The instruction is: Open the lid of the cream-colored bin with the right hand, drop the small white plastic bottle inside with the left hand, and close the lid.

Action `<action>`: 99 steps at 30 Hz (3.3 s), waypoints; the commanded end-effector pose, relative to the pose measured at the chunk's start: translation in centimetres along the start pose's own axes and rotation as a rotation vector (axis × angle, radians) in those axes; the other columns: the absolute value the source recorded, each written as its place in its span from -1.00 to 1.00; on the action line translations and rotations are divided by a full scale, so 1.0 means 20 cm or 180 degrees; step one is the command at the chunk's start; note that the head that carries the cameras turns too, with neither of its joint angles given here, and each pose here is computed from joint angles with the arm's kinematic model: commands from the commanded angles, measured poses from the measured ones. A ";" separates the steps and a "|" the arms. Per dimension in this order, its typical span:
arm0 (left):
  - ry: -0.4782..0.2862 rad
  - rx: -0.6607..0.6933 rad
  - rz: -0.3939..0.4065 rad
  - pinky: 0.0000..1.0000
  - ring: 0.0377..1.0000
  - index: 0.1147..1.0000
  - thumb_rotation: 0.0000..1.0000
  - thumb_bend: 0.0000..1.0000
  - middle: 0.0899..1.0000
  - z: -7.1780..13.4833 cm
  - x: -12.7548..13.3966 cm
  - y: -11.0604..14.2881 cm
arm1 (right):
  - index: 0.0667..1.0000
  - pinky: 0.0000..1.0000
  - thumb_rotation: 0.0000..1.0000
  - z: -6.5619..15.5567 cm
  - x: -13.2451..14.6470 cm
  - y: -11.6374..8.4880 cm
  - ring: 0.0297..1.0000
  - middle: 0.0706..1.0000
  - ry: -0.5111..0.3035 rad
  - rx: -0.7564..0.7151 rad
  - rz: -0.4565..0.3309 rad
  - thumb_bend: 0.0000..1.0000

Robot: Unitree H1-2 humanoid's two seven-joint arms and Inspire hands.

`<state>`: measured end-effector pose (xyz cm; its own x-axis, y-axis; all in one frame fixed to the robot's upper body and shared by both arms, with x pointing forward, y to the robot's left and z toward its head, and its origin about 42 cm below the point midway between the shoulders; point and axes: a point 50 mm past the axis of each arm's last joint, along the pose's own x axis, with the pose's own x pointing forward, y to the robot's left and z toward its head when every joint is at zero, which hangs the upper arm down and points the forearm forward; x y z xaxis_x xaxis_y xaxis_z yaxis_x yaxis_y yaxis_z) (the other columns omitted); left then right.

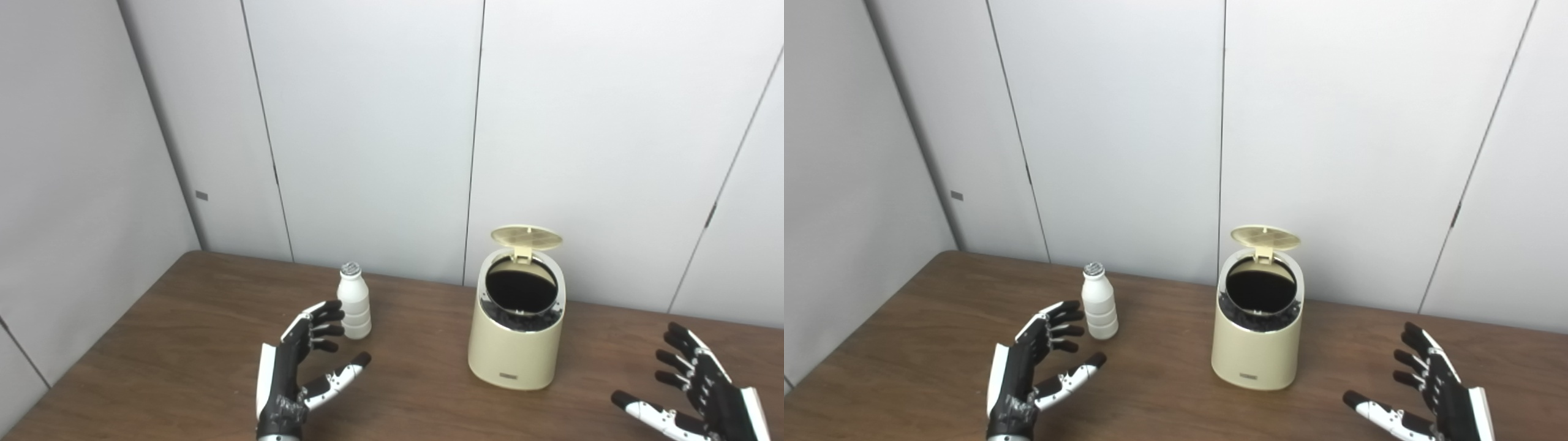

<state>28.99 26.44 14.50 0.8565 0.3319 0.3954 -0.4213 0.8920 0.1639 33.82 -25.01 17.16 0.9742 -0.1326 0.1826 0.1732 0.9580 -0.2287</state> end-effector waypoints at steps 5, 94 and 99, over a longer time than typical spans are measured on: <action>-0.0101 0.0150 0.0106 0.18 0.39 0.52 -0.92 0.36 0.48 0.04 0.11 0.02 | 0.67 0.37 -1.00 0.12 0.02 0.00 0.58 0.69 -0.0219 0.0068 0.0037 0.50; 0.0020 0.0243 -0.0201 -0.28 -0.17 -0.12 -1.00 0.01 -0.17 -0.20 0.48 -0.31 | 0.72 0.38 -1.00 0.17 -0.05 0.07 0.52 0.72 -0.0221 -0.0099 0.0185 0.47; -0.0282 -0.0072 -0.0284 -0.26 -0.17 -0.13 -1.00 0.01 -0.15 -0.03 0.49 -0.34 | 0.70 0.37 -1.00 0.10 -0.03 0.10 0.50 0.70 -0.0228 -0.0001 0.0193 0.52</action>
<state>39.27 24.15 13.25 0.9033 0.2520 0.3472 -0.3414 0.9123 0.2262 32.57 -22.97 16.86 0.9886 -0.0704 0.1332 0.1043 0.9579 -0.2673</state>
